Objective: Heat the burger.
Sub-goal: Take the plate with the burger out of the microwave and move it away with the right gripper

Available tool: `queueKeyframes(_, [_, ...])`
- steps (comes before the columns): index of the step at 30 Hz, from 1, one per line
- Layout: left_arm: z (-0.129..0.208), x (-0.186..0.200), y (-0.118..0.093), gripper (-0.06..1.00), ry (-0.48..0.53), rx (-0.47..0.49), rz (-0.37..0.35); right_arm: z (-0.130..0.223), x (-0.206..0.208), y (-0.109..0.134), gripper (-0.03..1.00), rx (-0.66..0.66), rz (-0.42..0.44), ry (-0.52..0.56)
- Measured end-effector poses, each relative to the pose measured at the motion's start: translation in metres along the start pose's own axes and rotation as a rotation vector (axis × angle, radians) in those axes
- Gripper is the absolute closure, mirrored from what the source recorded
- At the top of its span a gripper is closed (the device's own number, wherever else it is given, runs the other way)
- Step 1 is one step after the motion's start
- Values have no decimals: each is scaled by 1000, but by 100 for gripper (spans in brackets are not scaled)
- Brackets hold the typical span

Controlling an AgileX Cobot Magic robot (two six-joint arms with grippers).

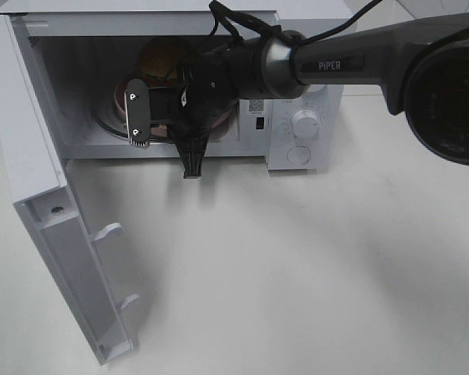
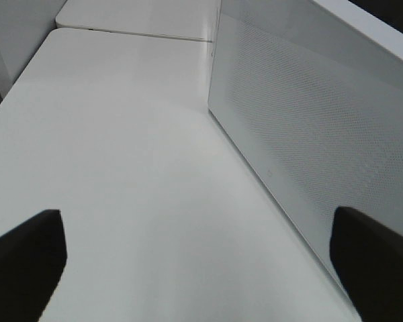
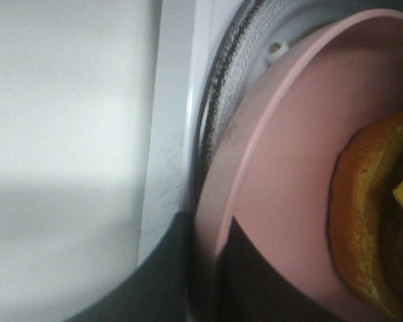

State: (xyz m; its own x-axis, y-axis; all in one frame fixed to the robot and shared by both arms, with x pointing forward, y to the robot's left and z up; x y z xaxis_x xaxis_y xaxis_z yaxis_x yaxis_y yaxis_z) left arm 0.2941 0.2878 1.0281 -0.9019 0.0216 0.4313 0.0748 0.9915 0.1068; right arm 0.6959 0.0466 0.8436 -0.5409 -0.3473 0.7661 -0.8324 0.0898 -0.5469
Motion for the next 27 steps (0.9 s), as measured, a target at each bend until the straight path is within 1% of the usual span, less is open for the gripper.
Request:
queueKeyframes(9, [0,0,0,-5,0,0,0,-7,6,8,90,43,-36,14])
queueKeyframes(11, [0,0,0,-5,0,0,0,-12,11,14,90,91,-58,22])
queueKeyframes(14, [0,0,0,-5,0,0,0,-14,12,15,90,103,-61,22])
queueKeyframes(16, [0,0,0,-5,0,0,0,-18,20,19,90,137,-88,36])
queueKeyframes(18, [0,0,0,-5,0,0,0,-19,23,20,90,142,-92,36])
queueKeyframes(22, [0,0,0,-5,0,0,0,-18,31,24,90,185,-103,38])
queueKeyframes(24, [0,0,0,-5,0,0,0,-12,44,30,90,237,-111,36])
queueKeyframes(27, [0,0,0,-5,0,0,0,-7,53,36,90,250,-105,26])
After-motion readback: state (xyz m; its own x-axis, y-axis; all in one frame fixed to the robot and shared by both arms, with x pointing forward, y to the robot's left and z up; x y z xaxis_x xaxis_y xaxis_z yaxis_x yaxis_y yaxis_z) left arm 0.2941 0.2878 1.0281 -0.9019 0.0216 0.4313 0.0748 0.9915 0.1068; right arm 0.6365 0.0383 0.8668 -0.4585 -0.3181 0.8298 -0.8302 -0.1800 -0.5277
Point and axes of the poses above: a point on each arm's last joint axis where the gripper is mounted, x pointing back along that axis away from the gripper, y along the wrist's bending axis when the last joint is at zero, z = x × y, the point moved 7 cm from there along -x, pointing out along that axis toward the gripper, and after that the axes turned 12 degrees about -x, right-handed, at the moved point
